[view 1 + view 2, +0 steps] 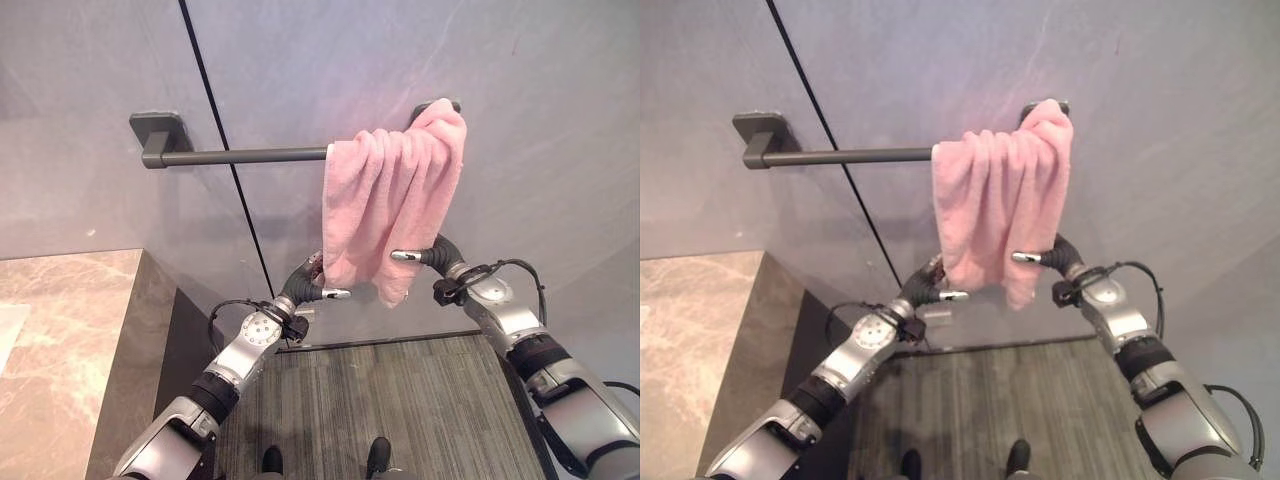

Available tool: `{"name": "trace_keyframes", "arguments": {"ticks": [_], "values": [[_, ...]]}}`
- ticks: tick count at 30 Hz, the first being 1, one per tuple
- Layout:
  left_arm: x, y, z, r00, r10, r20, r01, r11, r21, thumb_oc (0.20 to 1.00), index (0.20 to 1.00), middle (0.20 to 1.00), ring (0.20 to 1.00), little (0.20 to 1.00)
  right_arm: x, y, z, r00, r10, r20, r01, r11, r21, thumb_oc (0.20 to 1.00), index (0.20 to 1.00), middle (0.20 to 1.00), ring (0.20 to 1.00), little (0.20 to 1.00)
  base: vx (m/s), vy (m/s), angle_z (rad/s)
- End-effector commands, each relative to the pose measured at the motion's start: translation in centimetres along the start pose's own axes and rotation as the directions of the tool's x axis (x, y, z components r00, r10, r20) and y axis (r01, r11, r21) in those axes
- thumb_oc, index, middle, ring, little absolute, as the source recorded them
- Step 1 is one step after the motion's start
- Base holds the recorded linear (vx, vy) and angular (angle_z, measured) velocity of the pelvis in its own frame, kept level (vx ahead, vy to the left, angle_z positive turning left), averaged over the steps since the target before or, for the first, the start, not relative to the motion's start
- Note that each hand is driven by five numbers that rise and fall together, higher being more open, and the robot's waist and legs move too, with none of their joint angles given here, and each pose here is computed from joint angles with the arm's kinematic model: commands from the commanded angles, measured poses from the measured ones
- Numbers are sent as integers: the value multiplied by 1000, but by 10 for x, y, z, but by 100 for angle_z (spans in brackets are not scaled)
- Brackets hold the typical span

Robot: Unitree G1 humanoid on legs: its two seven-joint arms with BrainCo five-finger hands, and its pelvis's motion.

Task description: Put brush and paste in cup on sink, flatten towel.

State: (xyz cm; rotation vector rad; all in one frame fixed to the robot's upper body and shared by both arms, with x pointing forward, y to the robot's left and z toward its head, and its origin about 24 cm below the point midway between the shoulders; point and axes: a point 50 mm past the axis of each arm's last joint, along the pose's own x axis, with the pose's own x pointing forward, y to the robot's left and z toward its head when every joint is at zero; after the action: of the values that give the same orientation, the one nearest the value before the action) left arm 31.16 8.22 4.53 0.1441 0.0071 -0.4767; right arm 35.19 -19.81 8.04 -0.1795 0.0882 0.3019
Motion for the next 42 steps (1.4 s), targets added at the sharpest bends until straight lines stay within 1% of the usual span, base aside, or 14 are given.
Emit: {"name": "trace_keyframes", "arguments": {"ticks": [1, 2, 3, 4, 8, 13, 17, 18, 21, 24, 28, 36, 39, 42], "values": [[26, 3, 23, 998, 30, 48, -35, 995, 93, 288, 288, 288, 288, 288, 25, 8, 62, 979, -6, 205, 7, 1000, -6, 1000, 1000, 1000, 1000, 1000, 0, 0, 0], [30, 6, 21, 997, 74, 29, -76, 993, 94, 200, 200, 200, 200, 200, 28, 12, 61, 980, -19, 198, 21, 1000, -8, 551, 551, 551, 551, 551, 0, 0, 0], [31, 8, 20, 996, 92, 22, -93, 992, 89, 200, 200, 200, 200, 200, 29, 14, 62, 979, -29, 204, 29, 1000, 7, 250, 250, 250, 250, 250, 0, 0, 0], [31, 8, 20, 996, 92, 22, -94, 992, 89, 200, 200, 200, 200, 200, 29, 14, 62, 979, -29, 204, 29, 1000, 7, 200, 200, 200, 200, 200, 2, 5, -3], [27, 19, 22, 987, 155, 41, -156, 987, 37, 200, 200, 200, 200, 200, 27, 22, 61, 971, -48, 235, 34, 997, 62, 200, 200, 200, 200, 200, 8, 2, -4], [-6, 51, 30, 960, 247, 135, -252, 968, 20, 200, 200, 200, 200, 200, 3, 20, 61, 950, -26, 310, 17, 999, 33, 200, 200, 200, 200, 200, 9, 1, -3], [-48, 76, 67, 877, 287, 384, -373, 912, 169, 200, 200, 200, 200, 200, -25, 17, 77, 903, 17, 429, 3, 999, -44, 200, 200, 200, 200, 200, -1, -12, 6], [-49, 76, 67, 878, 287, 383, -373, 912, 169, 200, 200, 200, 200, 200, -25, 17, 77, 903, 17, 428, 2, 999, -44, 200, 200, 200, 200, 200, 11, 0, 3], [-94, 88, 74, 820, 346, 456, -451, 881, 141, 200, 200, 200, 200, 200, -52, 25, 86, 849, 92, 521, -99, 995, -14, 200, 200, 200, 200, 200, 0, 0, 0], [-114, 89, 74, 809, 360, 465, -460, 880, 117, 200, 200, 200, 200, 200, -58, 38, 87, 829, 143, 541, -170, 985, 0, 200, 200, 200, 200, 200, -27, 6, 5], [-126, 85, 61, 834, 366, 413, -450, 884, 125, 200, 200, 200, 200, 200, -55, 61, 98, 781, 230, 580, -289, 957, 8, 200, 200, 200, 200, 200, -38, 15, 4], [-112, 79, 31, 843, 450, 293, -478, 878, 26, 200, 200, 200, 200, 200, -31, 87, 114, 771, 211, 600, -269, 963, 8, 200, 200, 200, 200, 200, -48, 9, 12], [-109, 79, 43, 818, 459, 346, -493, 870, 11, 200, 200, 200, 200, 200, -36, 98, 134, 703, 208, 681, -313, 949, 33, 200, 200, 200, 200, 200, -30, 6, 13], [-116, 82, 71, 742, 476, 472, -540, 842, -1, 200, 200, 200, 200, 200, -53, 106, 161, 588, 205, 782, -329, 944, -1, 200, 200, 200, 200, 200, -5, 6, 3]]}}
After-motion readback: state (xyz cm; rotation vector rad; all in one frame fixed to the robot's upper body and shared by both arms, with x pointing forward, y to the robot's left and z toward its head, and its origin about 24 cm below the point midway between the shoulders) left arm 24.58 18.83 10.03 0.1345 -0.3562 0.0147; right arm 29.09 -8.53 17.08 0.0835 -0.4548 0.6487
